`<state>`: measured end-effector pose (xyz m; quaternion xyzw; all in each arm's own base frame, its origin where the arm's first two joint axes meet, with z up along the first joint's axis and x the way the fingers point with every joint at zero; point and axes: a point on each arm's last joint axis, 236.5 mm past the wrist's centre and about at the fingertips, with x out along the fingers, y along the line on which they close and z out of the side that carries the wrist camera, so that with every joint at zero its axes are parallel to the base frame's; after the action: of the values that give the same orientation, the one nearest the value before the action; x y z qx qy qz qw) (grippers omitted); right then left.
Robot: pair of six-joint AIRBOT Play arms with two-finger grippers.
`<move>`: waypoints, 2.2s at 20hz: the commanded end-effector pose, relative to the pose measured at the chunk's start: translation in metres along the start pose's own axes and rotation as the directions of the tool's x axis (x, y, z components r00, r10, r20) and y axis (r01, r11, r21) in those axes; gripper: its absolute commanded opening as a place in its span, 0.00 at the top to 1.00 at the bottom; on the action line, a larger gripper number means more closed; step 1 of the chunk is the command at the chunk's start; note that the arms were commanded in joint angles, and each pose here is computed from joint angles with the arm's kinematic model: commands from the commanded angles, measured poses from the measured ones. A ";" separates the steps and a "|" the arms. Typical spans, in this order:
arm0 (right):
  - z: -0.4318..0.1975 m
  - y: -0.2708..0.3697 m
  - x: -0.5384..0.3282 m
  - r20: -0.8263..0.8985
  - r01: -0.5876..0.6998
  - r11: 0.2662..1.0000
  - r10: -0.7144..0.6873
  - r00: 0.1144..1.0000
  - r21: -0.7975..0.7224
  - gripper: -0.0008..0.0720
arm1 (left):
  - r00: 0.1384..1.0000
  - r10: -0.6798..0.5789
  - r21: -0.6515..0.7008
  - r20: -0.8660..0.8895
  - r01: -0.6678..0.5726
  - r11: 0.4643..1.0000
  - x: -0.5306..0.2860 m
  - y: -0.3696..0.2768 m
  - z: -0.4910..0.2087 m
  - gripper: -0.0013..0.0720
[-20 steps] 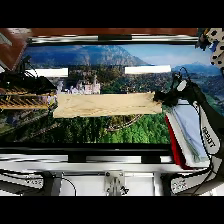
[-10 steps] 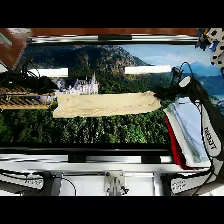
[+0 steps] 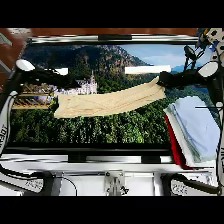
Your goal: Fold the shirts.
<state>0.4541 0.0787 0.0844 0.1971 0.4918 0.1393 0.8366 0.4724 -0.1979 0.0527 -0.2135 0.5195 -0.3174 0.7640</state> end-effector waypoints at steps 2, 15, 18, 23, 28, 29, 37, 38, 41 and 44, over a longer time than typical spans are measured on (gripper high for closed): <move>-0.020 0.030 -0.045 -0.029 -0.036 0.999 0.036 0.999 0.006 0.90 | 0.996 -0.052 0.055 -0.072 0.056 0.997 0.087 -0.061 -0.032 0.93; -0.041 0.117 -0.117 0.069 -0.157 0.982 0.165 0.984 -0.106 0.90 | 0.944 -0.256 -0.137 -0.207 0.231 0.963 0.206 -0.158 -0.124 0.93; -0.041 0.119 -0.121 0.076 -0.161 0.982 0.168 0.983 -0.096 0.90 | 0.974 -0.225 -0.079 -0.008 0.224 0.971 0.175 -0.162 -0.063 0.94; -0.015 0.139 -0.107 0.168 -0.197 0.974 0.214 0.962 -0.113 0.90 | 0.968 0.008 0.084 0.250 -0.030 0.996 0.033 -0.105 0.033 0.94; -0.002 0.209 -0.047 0.209 -0.336 0.931 0.359 0.909 -0.140 0.90 | 0.794 0.287 -0.017 0.536 -0.330 0.944 -0.179 -0.027 0.083 0.94; -0.003 0.228 -0.031 0.215 -0.382 0.914 0.403 0.889 -0.134 0.90 | 0.751 0.308 -0.046 0.585 -0.348 0.936 -0.216 -0.024 0.084 0.94; -0.071 0.319 0.109 0.138 -0.564 0.822 0.551 0.823 0.081 0.90 | 0.663 0.394 -0.095 0.637 -0.440 0.893 -0.323 -0.034 0.035 0.94; -0.081 0.325 0.121 0.122 -0.572 0.813 0.560 0.820 0.111 0.90 | 0.675 0.395 -0.091 0.623 -0.439 0.894 -0.320 -0.036 0.031 0.93; -0.097 0.346 0.142 0.088 -0.593 0.795 0.586 0.805 0.130 0.90 | 0.690 0.391 -0.081 0.610 -0.436 0.896 -0.316 -0.039 0.027 0.93; -0.110 0.361 0.158 0.060 -0.600 0.778 0.600 0.798 0.188 0.90 | 0.698 0.381 -0.059 0.606 -0.438 0.897 -0.312 -0.043 0.027 0.93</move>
<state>0.4239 0.4619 0.0972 0.3985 0.3983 0.3534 0.7468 0.4100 -0.0043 0.2975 -0.1558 0.2613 -0.0719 0.9499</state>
